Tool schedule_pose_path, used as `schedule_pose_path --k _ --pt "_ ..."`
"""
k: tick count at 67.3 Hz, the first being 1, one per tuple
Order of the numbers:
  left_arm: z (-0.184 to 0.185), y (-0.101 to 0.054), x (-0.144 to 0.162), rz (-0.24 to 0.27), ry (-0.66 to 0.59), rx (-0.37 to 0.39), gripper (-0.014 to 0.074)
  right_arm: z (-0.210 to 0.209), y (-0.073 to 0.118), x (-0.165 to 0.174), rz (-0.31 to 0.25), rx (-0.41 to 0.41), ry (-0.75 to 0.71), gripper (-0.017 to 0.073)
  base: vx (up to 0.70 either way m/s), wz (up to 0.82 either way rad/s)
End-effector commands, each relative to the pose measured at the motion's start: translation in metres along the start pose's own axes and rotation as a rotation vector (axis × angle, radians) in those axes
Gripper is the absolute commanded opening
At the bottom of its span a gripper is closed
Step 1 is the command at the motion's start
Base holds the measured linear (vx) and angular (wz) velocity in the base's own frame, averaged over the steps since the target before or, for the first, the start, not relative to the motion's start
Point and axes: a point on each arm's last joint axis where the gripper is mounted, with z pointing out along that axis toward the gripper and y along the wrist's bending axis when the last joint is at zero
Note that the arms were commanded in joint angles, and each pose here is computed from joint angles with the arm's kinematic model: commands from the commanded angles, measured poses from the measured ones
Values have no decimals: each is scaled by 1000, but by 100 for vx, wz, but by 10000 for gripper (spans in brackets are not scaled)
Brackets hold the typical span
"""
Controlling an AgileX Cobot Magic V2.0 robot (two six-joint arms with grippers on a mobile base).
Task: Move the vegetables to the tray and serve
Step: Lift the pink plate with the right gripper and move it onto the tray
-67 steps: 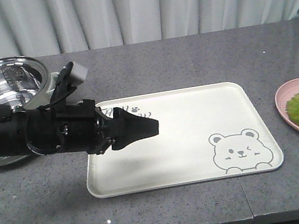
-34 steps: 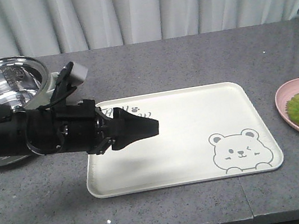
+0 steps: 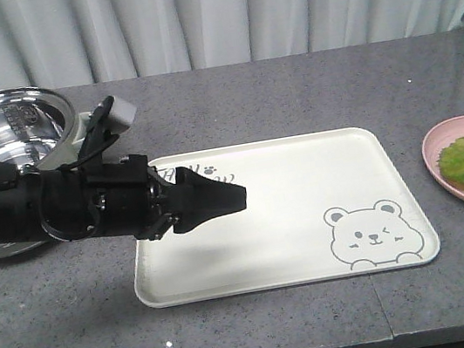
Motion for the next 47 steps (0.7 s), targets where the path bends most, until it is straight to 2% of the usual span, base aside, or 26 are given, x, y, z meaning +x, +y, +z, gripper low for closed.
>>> schedule_pose_path --k 1,20,28,38,47 --pt "-9 -19 -13 5 -69 61 486 -45 3 -11 -10 42 -132 -10 0 0" --pt "-9 -19 -13 5 -69 61 486 -91 23 -15 19 -43 -262 -10 0 0" --pt "-9 -19 -13 5 -69 61 486 -100 36 -16 5 -86 -277 -8 0 0" --pt "-9 -19 -13 5 -69 61 486 -101 66 -22 -56 -148 -269 -6 0 0" --pt "-9 -19 -13 5 -69 61 486 -97 108 -29 -145 -216 -254 -6 0 0"
